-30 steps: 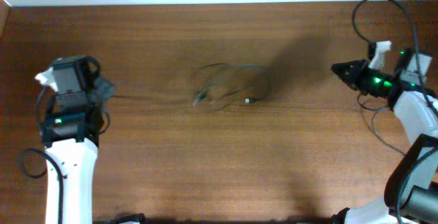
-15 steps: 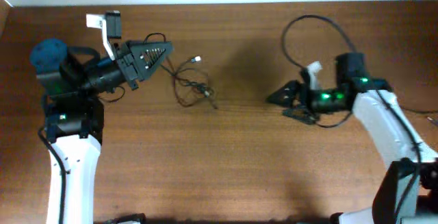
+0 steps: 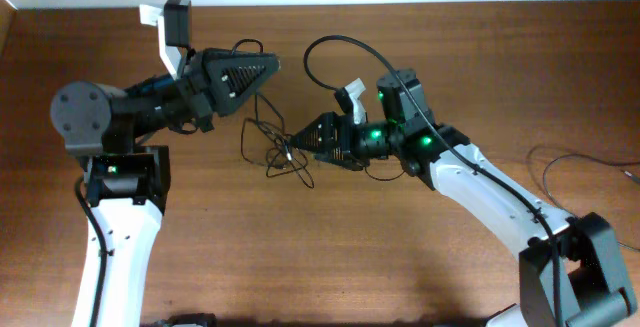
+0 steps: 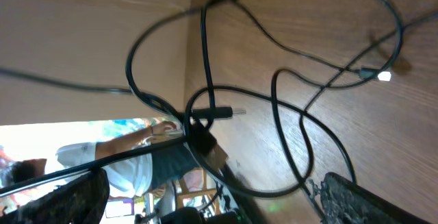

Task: Untangle cables

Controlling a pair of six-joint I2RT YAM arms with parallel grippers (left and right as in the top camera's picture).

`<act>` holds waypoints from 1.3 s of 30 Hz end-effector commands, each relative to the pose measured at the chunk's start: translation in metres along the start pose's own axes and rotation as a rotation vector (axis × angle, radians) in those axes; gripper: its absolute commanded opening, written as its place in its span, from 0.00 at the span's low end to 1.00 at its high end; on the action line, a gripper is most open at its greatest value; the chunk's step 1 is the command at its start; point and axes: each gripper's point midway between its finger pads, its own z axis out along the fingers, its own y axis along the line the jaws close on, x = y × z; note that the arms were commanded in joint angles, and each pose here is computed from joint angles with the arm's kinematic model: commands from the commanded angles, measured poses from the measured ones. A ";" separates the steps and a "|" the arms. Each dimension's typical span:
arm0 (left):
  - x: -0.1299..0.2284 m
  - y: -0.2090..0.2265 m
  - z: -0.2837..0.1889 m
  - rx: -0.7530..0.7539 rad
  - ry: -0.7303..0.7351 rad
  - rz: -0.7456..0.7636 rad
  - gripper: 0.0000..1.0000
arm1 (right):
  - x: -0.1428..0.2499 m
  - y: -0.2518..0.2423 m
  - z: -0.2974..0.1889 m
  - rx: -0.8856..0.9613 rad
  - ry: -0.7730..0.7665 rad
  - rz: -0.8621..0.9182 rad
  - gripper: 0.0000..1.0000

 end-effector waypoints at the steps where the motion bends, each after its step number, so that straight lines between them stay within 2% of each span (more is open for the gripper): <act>1: -0.006 -0.016 0.007 0.021 -0.025 -0.006 0.00 | 0.004 0.003 0.010 0.007 0.009 0.023 0.99; 3: -0.017 -0.016 0.007 0.009 -0.089 -0.119 0.00 | -0.004 -0.006 0.009 0.053 -0.042 0.072 0.99; 6: -0.033 -0.008 0.004 0.002 -0.185 -0.457 0.00 | -0.026 -0.020 0.006 0.115 -0.184 0.296 0.98; 7: -0.035 -0.005 0.004 -0.002 -0.205 -0.523 0.00 | -0.030 -0.019 0.005 0.110 -0.210 0.345 0.98; 11: -0.026 0.029 0.007 -0.085 -0.268 -0.853 0.00 | -0.051 -0.033 -0.003 0.129 -0.373 0.595 0.99; 15: -0.022 0.038 0.023 -0.103 -0.337 -0.992 0.00 | -0.061 -0.043 0.000 0.202 -0.547 0.609 0.99; 16: -0.022 0.037 0.024 -0.091 -0.344 -1.058 0.00 | -0.063 -0.051 -0.002 0.253 -0.620 0.598 0.96; 17: -0.022 0.037 0.024 -0.086 -0.347 -1.088 0.00 | -0.064 -0.059 -0.006 0.294 -0.668 0.600 0.87; 18: -0.022 0.037 0.024 -0.082 -0.349 -1.114 0.00 | -0.066 -0.068 -0.013 0.336 -0.714 0.606 0.72; 19: -0.023 0.036 0.024 -0.075 -0.349 -1.107 0.00 | -0.068 -0.083 -0.026 0.406 -0.789 0.611 0.44; 20: -0.025 0.034 0.024 -0.066 -0.351 -1.096 0.00 | -0.067 -0.093 -0.035 0.462 -0.833 0.616 0.28; 21: -0.027 0.033 0.024 -0.061 -0.354 -1.088 0.00 | -0.063 -0.104 -0.043 0.523 -0.856 0.618 0.06; 23: -0.035 0.044 0.017 -0.097 -0.435 -1.041 0.00 | -0.050 -0.128 -0.060 0.701 -0.796 0.529 0.04; 25: -0.041 0.055 0.009 -0.149 -0.483 -0.936 0.00 | -0.044 -0.136 -0.064 0.772 -0.664 0.392 0.04; 26: -0.033 0.075 0.003 -0.244 -0.516 -0.939 0.00 | -0.036 -0.130 -0.053 0.727 -0.470 0.245 0.04; 27: -0.020 0.091 -0.002 -0.315 -0.527 -1.010 0.00 | -0.028 -0.122 -0.043 0.643 -0.375 0.244 0.33; 29: 0.003 0.125 -0.019 -0.486 -0.602 -1.121 0.02 | -0.010 -0.097 -0.025 0.463 -0.214 0.284 0.68; 30: 0.053 0.169 -0.058 -0.808 -0.709 -1.250 0.04 | -0.003 -0.092 -0.021 0.431 -0.174 0.295 0.87; 32: 0.088 0.196 -0.105 -1.106 -0.834 -1.264 0.04 | -0.002 -0.091 -0.020 0.430 -0.168 0.292 0.87; 34: 0.112 0.215 -0.149 -1.374 -0.940 -1.204 0.05 | 0.013 -0.082 -0.005 0.419 -0.114 0.263 0.90; 35: 0.120 0.222 -0.159 -1.450 -0.955 -1.187 0.06 | 0.018 -0.081 0.001 0.438 -0.109 0.242 0.97; 36: 0.128 0.233 -0.169 -1.530 -0.971 -1.161 0.07 | 0.022 -0.083 0.007 0.476 -0.122 0.216 1.00; 38: 0.153 0.253 -0.190 -1.714 -0.959 -1.126 0.07 | 0.028 -0.083 0.014 0.512 -0.126 0.185 0.99; 39: 0.162 0.260 -0.191 -1.747 -0.937 -1.135 0.07 | 0.031 -0.084 0.015 0.519 -0.117 0.185 0.99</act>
